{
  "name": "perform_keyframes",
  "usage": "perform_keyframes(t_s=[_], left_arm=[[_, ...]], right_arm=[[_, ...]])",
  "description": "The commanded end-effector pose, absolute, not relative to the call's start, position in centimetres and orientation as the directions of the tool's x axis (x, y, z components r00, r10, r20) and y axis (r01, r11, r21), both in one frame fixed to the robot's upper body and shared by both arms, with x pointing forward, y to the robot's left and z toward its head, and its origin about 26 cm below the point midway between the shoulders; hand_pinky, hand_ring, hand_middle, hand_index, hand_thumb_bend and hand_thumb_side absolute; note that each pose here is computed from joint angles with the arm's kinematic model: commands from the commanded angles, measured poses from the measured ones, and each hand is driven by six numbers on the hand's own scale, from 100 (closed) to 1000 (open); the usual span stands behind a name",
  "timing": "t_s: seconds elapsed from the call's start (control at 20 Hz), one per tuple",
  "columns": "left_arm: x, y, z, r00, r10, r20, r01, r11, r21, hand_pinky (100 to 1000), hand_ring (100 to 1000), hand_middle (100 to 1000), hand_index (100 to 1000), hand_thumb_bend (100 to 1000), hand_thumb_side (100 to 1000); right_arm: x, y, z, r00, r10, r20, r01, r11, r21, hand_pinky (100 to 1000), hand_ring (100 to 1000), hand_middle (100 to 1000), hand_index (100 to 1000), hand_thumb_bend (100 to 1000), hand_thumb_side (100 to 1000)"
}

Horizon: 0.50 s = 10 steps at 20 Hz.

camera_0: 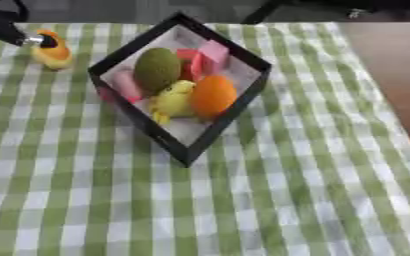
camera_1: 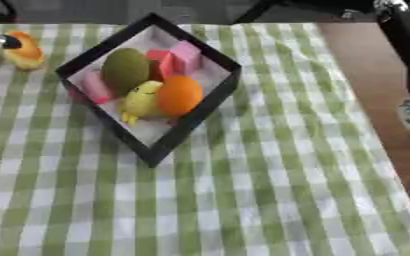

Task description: Pick up objects on the table and place them in the box.

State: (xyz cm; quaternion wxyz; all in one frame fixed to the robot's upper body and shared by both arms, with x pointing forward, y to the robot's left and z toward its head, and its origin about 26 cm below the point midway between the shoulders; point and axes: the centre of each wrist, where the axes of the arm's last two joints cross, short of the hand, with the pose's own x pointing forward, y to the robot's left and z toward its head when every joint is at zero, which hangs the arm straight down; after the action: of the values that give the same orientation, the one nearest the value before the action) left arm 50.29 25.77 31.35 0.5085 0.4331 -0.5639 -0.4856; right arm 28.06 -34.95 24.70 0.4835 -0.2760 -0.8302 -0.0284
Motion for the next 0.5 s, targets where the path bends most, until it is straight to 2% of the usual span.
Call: perform_keyframes(t_s=[0.05,0.5], left_arm=[[50.00,27.52,32.94,-0.062,-0.983,0.172,-0.037,0.174,0.984,835,858,803,874,785,478],[50.09,28.45,32.63,-0.008,-0.979,0.204,-0.049,0.205,0.978,834,861,801,871,797,497]], right_arm=[[27.75,-35.00,25.76,-0.402,0.462,0.791,0.500,0.834,-0.232,813,776,764,811,100,574],[27.77,-34.95,25.66,-0.400,0.467,0.788,0.506,0.830,-0.235,814,776,764,811,100,575]])
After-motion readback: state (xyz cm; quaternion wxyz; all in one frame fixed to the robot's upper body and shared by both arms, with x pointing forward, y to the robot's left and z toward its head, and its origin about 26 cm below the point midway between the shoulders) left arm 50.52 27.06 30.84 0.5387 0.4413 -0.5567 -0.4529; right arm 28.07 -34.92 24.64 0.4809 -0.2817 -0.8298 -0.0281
